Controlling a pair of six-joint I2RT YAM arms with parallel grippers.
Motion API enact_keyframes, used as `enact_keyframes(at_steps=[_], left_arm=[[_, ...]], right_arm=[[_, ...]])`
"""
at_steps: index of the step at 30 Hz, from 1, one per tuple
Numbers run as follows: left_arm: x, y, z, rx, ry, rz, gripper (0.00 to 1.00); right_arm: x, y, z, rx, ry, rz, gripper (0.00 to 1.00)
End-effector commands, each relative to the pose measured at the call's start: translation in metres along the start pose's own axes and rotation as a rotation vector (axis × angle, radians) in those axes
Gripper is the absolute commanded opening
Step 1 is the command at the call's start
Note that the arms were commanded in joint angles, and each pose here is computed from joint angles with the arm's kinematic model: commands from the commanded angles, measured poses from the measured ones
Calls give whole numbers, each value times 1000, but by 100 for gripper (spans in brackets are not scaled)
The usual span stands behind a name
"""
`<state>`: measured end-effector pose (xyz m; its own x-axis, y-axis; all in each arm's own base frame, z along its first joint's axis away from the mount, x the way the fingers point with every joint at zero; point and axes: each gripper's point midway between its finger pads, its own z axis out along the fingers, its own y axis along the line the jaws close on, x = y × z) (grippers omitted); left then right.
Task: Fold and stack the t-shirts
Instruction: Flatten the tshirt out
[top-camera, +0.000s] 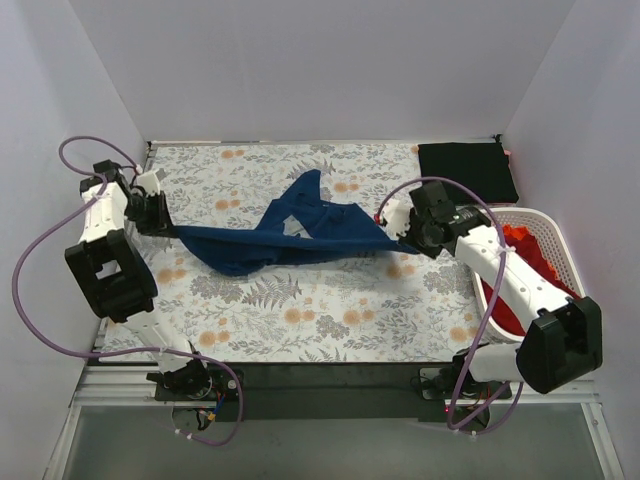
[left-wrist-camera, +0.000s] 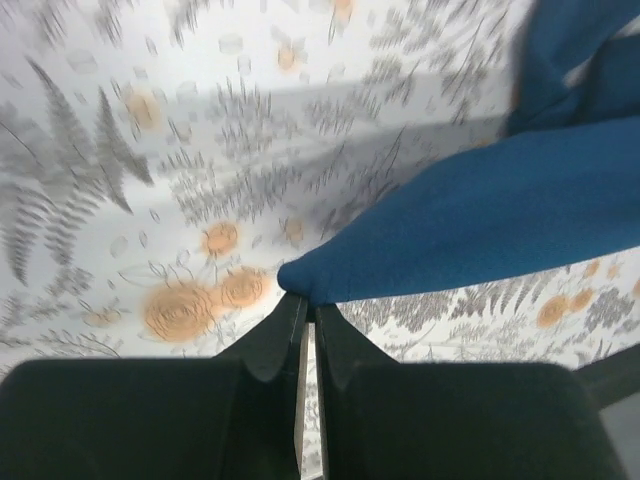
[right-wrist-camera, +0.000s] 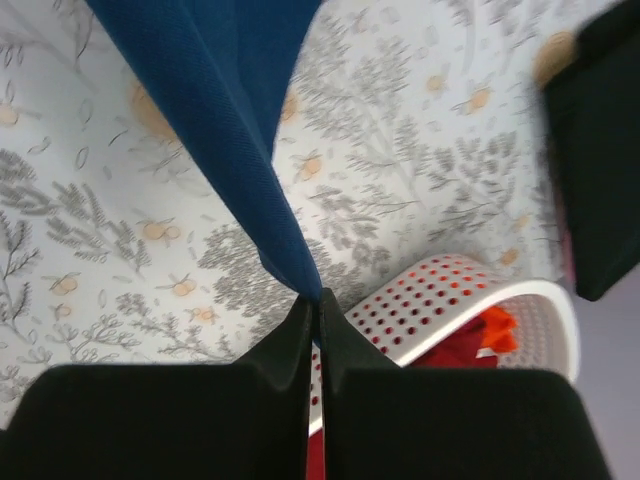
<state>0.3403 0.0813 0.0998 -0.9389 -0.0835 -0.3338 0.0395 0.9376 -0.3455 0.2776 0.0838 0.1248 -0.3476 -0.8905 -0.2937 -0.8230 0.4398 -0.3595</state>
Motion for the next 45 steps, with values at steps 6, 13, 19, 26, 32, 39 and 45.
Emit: enact_keyframes(at_steps=[6, 13, 19, 26, 32, 39, 45], left_arm=[[-131, -29, -94, 21, -380, 119, 0], [-170, -71, -148, 79, -550, 179, 0], [-146, -108, -212, -9, -745, 285, 0], [-101, -149, -281, -145, -987, 418, 0], [-62, -183, -307, -134, -928, 562, 0], [-48, -188, -355, -300, -1004, 580, 0], [-50, -184, -350, -304, -1001, 577, 0]], right_arm=[[-96, -143, -78, 321, -230, 76, 1], [-140, -223, -153, 548, -358, 129, 1], [-136, -237, -234, 731, -475, 198, 1], [-94, -210, -325, 914, -621, 282, 1], [-55, -177, -414, 1049, -790, 349, 1], [-40, -175, -482, 1212, -836, 282, 1], [-63, -199, -446, 1276, -756, 140, 1]])
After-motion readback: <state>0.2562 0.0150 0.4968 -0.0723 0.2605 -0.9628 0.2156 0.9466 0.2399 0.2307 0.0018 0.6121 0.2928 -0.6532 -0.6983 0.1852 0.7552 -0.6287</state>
